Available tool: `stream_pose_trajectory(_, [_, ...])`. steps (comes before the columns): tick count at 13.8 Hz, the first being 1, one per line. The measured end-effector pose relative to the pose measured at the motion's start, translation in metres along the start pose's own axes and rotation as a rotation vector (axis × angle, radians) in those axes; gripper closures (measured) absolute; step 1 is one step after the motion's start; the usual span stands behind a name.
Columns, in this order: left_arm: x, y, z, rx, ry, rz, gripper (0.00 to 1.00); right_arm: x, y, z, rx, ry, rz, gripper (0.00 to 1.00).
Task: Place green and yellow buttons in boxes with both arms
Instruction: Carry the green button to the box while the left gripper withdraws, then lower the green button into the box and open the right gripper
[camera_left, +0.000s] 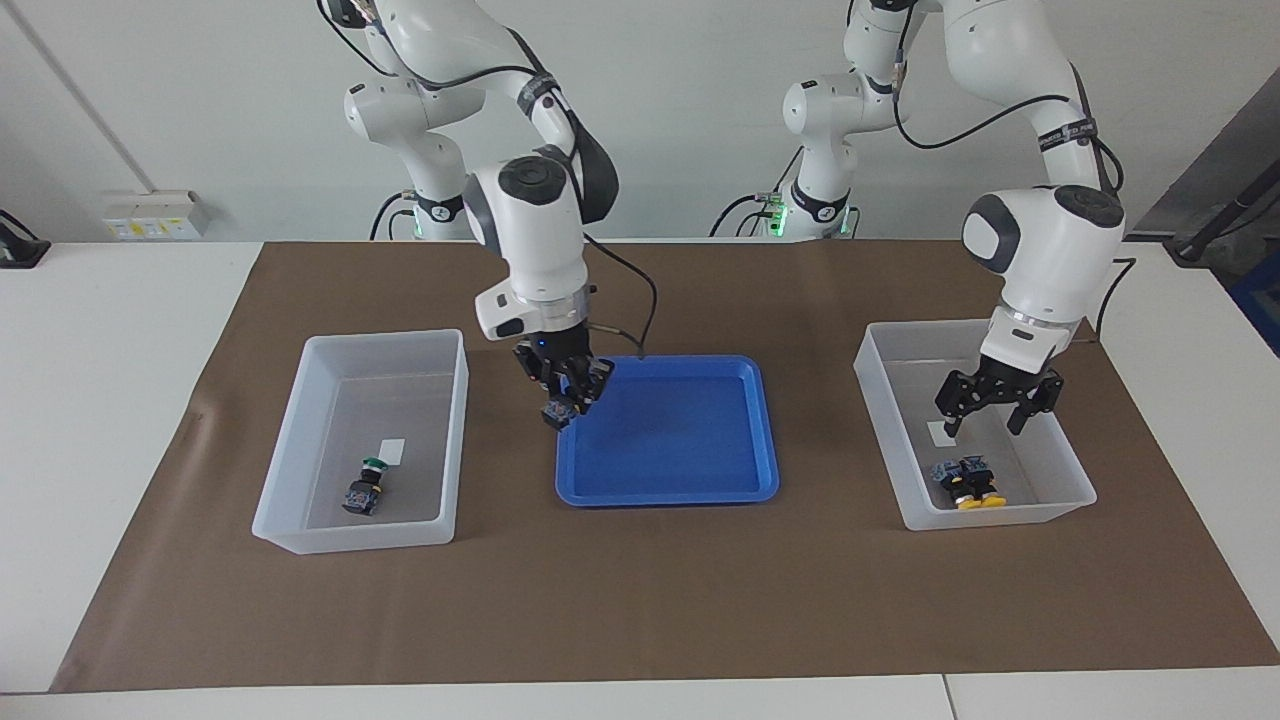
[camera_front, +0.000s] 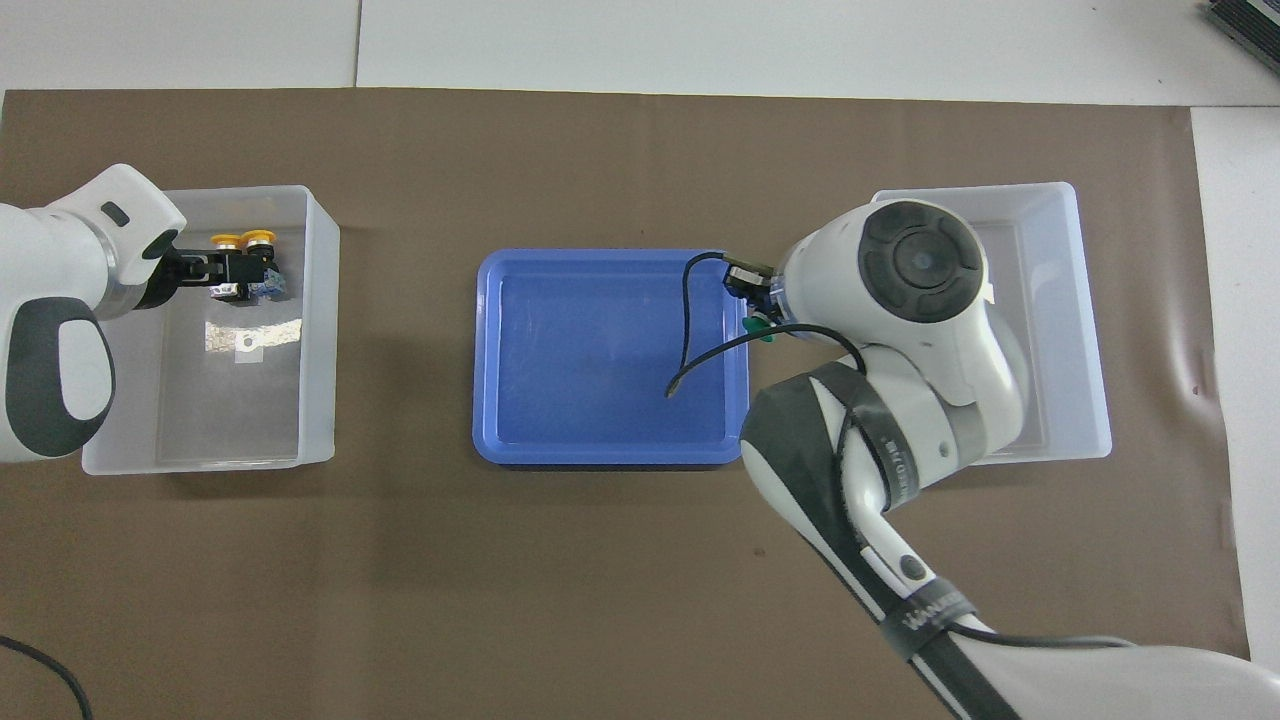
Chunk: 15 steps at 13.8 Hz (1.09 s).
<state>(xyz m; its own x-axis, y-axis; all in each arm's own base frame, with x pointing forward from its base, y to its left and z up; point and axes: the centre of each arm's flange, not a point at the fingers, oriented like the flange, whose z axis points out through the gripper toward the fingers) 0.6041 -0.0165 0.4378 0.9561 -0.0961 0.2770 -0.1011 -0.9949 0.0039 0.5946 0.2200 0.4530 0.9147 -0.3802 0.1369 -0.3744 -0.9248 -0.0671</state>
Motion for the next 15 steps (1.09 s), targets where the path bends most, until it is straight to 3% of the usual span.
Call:
stream_pose_trajectory(4, [-0.004, 0.051, -0.048, -0.02, -0.047, 0.084, 0.0, 0.064, 0.124, -0.021, -0.058, -0.046, -0.148, 0.56])
stream_pose_trajectory(7, [0.009, 0.056, -0.096, -0.023, -0.071, 0.094, 0.0, 0.062, 0.167, 0.016, -0.073, -0.086, -0.205, 0.56])
stream_pose_trajectory(11, [0.029, 0.05, -0.18, -0.022, -0.085, 0.086, 0.0, 0.041, 0.178, 0.066, -0.059, -0.07, -0.217, 0.56])
stream_pose_trajectory(15, [0.027, 0.041, -0.219, -0.021, -0.134, 0.073, 0.0, 0.03, 0.185, 0.084, -0.06, -0.076, -0.216, 0.56])
